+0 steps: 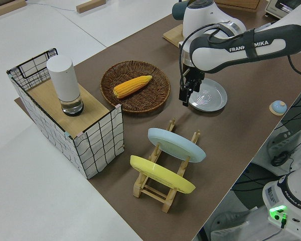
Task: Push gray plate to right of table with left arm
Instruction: 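Move the left gripper toward the gray plate's edge nearest the basket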
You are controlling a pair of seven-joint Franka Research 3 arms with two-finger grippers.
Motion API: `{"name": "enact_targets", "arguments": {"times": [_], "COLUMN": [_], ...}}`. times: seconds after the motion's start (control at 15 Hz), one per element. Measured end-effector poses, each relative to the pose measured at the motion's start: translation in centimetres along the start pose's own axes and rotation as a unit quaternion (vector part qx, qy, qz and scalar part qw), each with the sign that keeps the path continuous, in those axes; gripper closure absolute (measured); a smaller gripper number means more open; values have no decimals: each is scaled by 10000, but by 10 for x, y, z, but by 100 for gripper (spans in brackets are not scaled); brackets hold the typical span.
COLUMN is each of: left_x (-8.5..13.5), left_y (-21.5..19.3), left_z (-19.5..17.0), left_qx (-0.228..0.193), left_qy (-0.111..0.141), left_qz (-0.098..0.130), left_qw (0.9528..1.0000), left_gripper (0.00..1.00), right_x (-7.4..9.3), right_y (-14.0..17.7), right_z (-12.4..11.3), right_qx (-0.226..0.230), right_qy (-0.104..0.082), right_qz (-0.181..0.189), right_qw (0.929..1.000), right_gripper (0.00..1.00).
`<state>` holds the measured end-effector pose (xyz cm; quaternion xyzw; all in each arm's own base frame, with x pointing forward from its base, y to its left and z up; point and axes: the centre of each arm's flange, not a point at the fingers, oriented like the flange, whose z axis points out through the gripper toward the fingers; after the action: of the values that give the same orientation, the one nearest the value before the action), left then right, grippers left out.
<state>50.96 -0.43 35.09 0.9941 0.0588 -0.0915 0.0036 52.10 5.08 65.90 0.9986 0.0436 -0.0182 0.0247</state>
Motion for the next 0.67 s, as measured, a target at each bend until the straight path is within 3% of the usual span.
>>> {"name": "enact_targets", "arguments": {"times": [0.33,0.67], "left_x": [-10,-16], "left_y": [1,5], "left_z": [26,44], "left_qx": [-87,-124], "left_qy": [-137,-118], "left_qz": [-38,-26], "left_qw": [9999,9998], "left_gripper": [2,3], "right_x": [0,0], "right_y": [0,0], "right_z": [0,0], "right_qx": [0,0], "right_qy": [0,0], "right_qz": [0,0], "right_qw": [10000,10000], "right_gripper": [0,0]}}
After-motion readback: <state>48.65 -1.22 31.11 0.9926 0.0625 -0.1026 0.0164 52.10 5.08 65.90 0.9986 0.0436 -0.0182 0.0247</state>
